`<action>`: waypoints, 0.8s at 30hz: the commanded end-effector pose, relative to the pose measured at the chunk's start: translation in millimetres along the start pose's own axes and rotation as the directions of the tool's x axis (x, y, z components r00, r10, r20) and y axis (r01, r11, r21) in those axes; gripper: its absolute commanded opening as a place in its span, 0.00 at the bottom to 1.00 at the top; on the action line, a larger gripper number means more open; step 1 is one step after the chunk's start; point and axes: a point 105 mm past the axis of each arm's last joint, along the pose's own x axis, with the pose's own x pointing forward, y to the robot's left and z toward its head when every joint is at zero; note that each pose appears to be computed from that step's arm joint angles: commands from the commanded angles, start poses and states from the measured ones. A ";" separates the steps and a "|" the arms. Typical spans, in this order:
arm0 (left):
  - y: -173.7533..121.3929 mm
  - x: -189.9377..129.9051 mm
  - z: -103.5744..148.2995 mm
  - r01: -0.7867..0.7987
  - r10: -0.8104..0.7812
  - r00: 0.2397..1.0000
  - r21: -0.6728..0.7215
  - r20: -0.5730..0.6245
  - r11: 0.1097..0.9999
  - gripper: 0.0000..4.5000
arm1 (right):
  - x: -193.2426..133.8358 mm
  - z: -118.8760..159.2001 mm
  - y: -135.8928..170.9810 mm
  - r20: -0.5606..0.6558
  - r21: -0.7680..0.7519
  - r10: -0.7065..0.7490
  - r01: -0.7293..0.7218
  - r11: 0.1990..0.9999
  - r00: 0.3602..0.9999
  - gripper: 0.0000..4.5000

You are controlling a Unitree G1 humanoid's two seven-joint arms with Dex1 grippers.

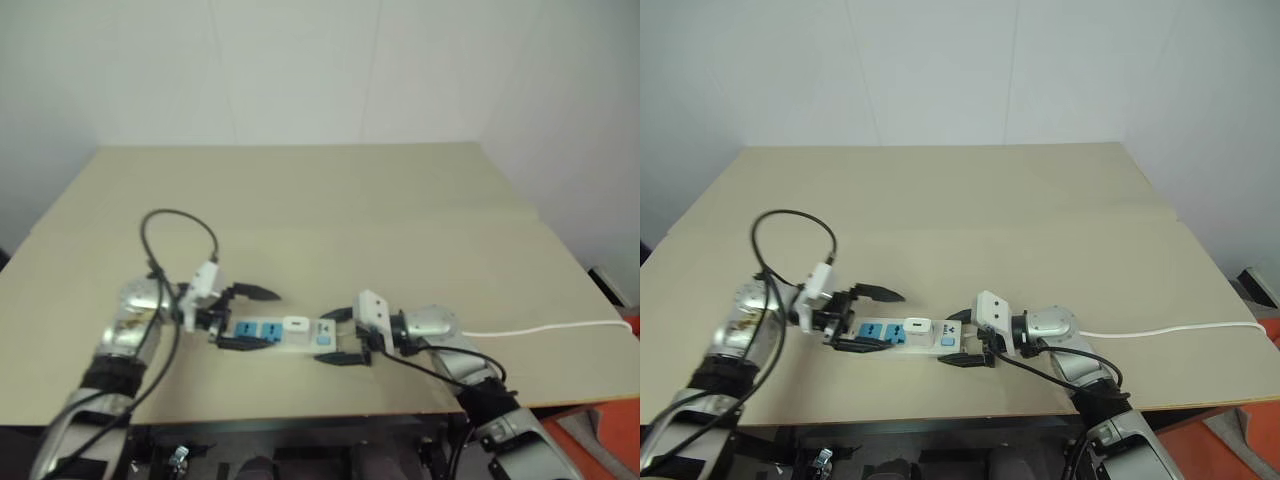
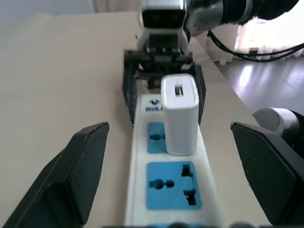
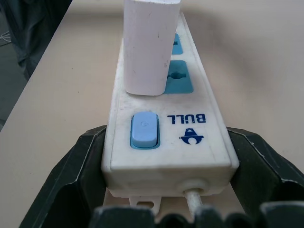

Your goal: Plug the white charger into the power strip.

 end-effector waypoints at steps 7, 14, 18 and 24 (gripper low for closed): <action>-11.6 -52.4 -1.7 -0.124 0.127 0.985 0.026 -0.119 0.992 1.00 | -19.9 13.9 -9.1 0.061 -0.026 -0.028 0.030 0.999 0.998 0.99; -31.4 -65.0 -2.9 -0.161 0.158 0.977 -0.010 -0.141 0.987 1.00 | -73.0 25.2 -4.8 0.040 -0.092 -0.085 0.089 0.992 0.996 0.99; -40.8 -69.3 1.6 -0.192 0.188 0.972 -0.019 -0.140 0.981 1.00 | -115.0 41.7 13.2 0.003 -0.136 -0.085 0.084 0.987 0.996 0.99; -56.1 -76.0 4.7 -0.215 0.208 0.965 -0.028 -0.161 0.976 1.00 | -161.5 60.4 34.3 -0.084 -0.118 -0.158 0.148 0.982 0.984 0.99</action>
